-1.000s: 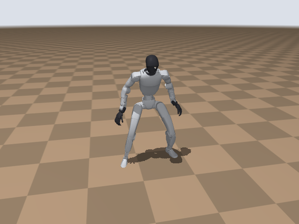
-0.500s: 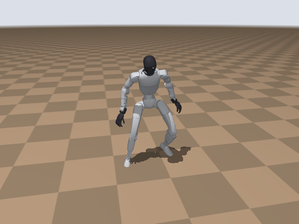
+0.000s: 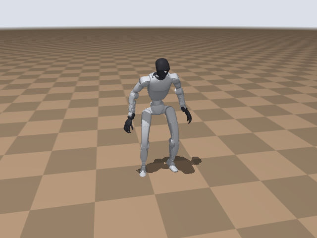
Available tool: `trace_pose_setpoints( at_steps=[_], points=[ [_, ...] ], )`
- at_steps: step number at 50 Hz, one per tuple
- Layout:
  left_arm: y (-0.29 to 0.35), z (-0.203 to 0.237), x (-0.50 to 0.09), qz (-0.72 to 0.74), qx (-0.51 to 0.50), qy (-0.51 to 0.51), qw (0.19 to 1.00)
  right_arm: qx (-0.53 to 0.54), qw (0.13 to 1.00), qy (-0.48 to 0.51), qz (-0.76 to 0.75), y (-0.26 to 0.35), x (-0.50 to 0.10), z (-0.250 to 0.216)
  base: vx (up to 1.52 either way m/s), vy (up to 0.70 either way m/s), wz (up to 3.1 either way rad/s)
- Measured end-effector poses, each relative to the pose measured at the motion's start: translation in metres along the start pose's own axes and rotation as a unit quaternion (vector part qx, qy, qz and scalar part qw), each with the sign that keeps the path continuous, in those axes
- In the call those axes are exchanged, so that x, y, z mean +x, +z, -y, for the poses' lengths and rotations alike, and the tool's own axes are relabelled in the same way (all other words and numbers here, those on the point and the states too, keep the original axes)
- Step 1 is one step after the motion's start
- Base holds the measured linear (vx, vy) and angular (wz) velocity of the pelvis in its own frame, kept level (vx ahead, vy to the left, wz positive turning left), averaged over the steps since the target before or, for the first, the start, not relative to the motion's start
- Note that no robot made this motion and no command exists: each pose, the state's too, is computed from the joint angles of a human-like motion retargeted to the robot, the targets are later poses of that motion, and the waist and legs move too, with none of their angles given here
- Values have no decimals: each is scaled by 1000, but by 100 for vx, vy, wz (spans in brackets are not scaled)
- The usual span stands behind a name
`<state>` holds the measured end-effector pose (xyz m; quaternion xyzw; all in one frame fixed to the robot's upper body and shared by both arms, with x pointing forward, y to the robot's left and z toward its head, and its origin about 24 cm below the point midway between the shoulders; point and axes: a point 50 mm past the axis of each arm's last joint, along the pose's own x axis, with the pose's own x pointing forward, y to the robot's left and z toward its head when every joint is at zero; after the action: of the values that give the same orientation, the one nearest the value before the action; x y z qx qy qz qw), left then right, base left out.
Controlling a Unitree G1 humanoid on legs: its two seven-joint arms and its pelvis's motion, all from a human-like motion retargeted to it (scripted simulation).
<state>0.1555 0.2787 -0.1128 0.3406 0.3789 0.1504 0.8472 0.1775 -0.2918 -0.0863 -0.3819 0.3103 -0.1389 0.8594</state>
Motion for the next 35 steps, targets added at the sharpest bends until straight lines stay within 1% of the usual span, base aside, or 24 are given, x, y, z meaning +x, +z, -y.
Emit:
trace_pose_setpoints(
  at_steps=[3,6,9,10,13,18,22,25,30,35],
  points=[
    [-28,14,-14,-40,11,-40,998,4,998,-17,54,38,16,8,0,36,-19],
    [-47,21,-24,-58,44,-60,996,-1,993,-37,113,76,26,15,-3,36,-59],
    [-53,22,-28,-46,89,-69,993,-7,988,-53,148,95,29,19,-7,42,-52],
    [-52,22,-27,-39,103,-71,991,-8,987,-57,153,95,29,20,-8,47,-6],
    [-41,17,-19,-22,99,-62,993,8,990,-49,132,83,26,18,-8,52,12],
    [-4,5,3,5,72,-65,995,35,998,12,48,38,13,0,-9,53,51],
    [41,-6,19,69,74,-47,994,14,999,45,12,17,5,-11,-8,44,100],
    [57,-10,19,99,32,-15,994,-12,999,46,18,13,2,-14,1,34,-4],
    [34,-5,10,65,-17,-15,998,-12,997,34,62,34,7,-5,3,32,-18],
    [-12,4,-7,7,3,-30,1000,-9,992,-10,129,74,22,16,1,40,-54]
  ],
)
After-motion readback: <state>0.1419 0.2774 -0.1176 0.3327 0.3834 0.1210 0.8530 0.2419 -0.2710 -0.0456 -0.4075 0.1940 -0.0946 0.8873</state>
